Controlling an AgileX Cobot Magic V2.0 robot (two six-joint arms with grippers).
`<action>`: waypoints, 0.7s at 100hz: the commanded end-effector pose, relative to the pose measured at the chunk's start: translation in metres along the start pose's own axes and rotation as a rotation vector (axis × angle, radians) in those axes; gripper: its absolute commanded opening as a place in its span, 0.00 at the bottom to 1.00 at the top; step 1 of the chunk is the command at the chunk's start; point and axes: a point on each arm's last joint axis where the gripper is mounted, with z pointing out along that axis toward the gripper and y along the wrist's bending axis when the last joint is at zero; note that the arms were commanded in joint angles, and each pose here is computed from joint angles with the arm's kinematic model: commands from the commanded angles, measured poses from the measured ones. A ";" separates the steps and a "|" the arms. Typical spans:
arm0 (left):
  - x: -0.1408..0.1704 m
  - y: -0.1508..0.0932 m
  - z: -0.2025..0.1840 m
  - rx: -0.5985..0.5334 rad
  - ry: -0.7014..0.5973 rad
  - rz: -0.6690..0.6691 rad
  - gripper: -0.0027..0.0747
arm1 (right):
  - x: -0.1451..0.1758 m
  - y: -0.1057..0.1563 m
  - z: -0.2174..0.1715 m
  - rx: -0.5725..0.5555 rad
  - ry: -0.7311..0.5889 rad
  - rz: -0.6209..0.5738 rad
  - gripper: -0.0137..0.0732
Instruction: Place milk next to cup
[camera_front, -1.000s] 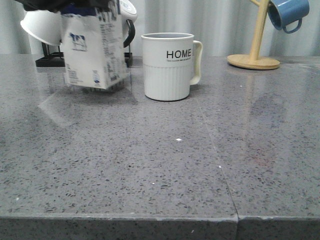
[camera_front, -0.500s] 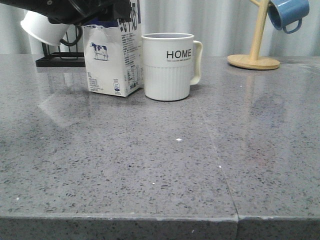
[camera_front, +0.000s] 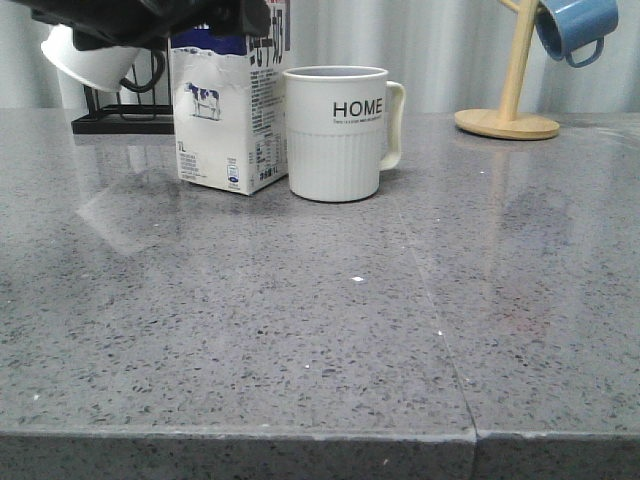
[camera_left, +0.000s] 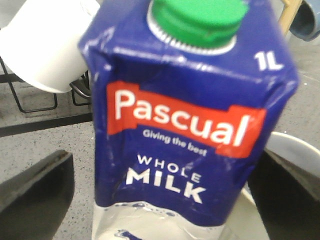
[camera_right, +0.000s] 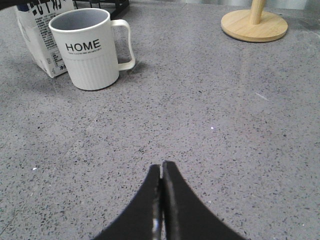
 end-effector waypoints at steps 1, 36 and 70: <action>-0.031 -0.007 -0.022 0.024 -0.122 -0.021 0.86 | -0.015 0.002 -0.003 -0.014 -0.096 -0.007 0.08; -0.033 0.005 -0.099 0.016 -0.154 -0.014 0.31 | -0.015 0.002 -0.003 -0.014 -0.096 -0.007 0.08; -0.029 0.040 -0.170 -0.142 -0.131 0.076 0.01 | -0.015 0.002 -0.003 -0.014 -0.096 -0.007 0.08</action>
